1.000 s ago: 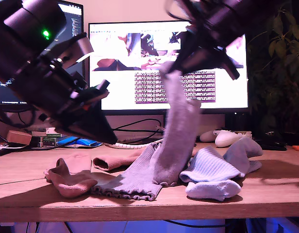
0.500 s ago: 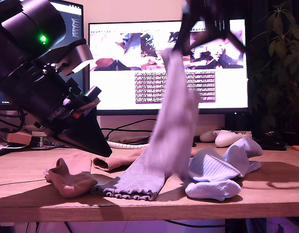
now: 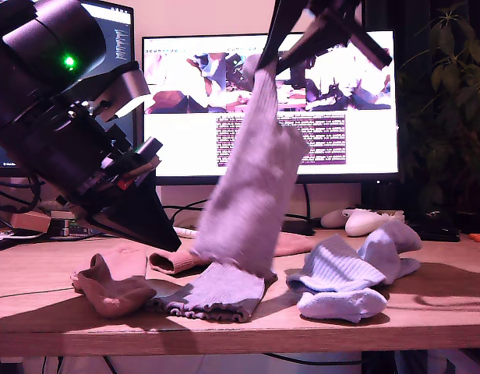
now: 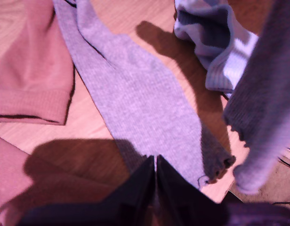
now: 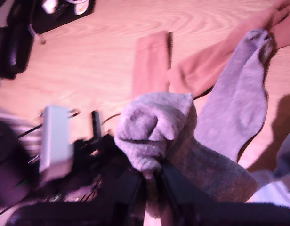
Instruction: Pair up the socks based on colour and pattern, by placing them on top of one another
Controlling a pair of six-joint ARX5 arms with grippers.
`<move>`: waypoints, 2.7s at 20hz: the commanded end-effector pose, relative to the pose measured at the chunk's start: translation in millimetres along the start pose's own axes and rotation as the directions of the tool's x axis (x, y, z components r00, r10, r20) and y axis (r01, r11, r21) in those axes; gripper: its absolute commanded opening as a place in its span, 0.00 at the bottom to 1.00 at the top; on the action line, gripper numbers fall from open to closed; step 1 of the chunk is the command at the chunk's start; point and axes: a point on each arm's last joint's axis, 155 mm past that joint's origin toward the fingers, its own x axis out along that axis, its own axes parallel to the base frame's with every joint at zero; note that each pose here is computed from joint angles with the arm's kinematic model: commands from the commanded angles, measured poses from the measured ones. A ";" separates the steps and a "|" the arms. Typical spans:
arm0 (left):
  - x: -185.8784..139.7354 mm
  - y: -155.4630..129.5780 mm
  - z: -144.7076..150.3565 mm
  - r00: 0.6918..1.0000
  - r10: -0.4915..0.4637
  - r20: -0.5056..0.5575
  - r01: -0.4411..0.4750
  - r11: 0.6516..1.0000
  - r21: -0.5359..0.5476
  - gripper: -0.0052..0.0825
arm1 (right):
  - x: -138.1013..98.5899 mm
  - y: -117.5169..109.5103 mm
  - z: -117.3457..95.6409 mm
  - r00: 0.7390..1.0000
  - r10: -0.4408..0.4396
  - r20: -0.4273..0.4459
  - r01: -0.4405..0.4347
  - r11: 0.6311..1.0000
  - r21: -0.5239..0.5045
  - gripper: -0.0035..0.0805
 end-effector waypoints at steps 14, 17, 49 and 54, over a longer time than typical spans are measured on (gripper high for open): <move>-1.2 -15.4 3.4 0.998 -0.060 0.016 0.060 0.998 0.003 0.04 | 113.9 -61.2 24.5 0.993 -0.108 0.056 0.107 0.994 0.030 0.03; 0.2 -25.7 2.5 0.997 -0.083 0.011 0.083 0.997 0.003 0.04 | 126.4 -80.3 35.0 0.981 -0.164 0.105 0.163 0.986 0.019 0.03; 3.4 -43.6 22.6 0.992 -0.089 0.088 0.052 0.933 0.357 0.28 | -45.8 -51.3 52.7 0.906 -0.162 0.392 0.325 0.858 -0.399 0.03; 9.2 -39.3 25.2 0.992 -0.073 0.103 0.022 0.903 0.429 0.39 | -99.5 -48.2 15.5 0.838 -0.064 0.542 0.345 0.831 -0.436 0.03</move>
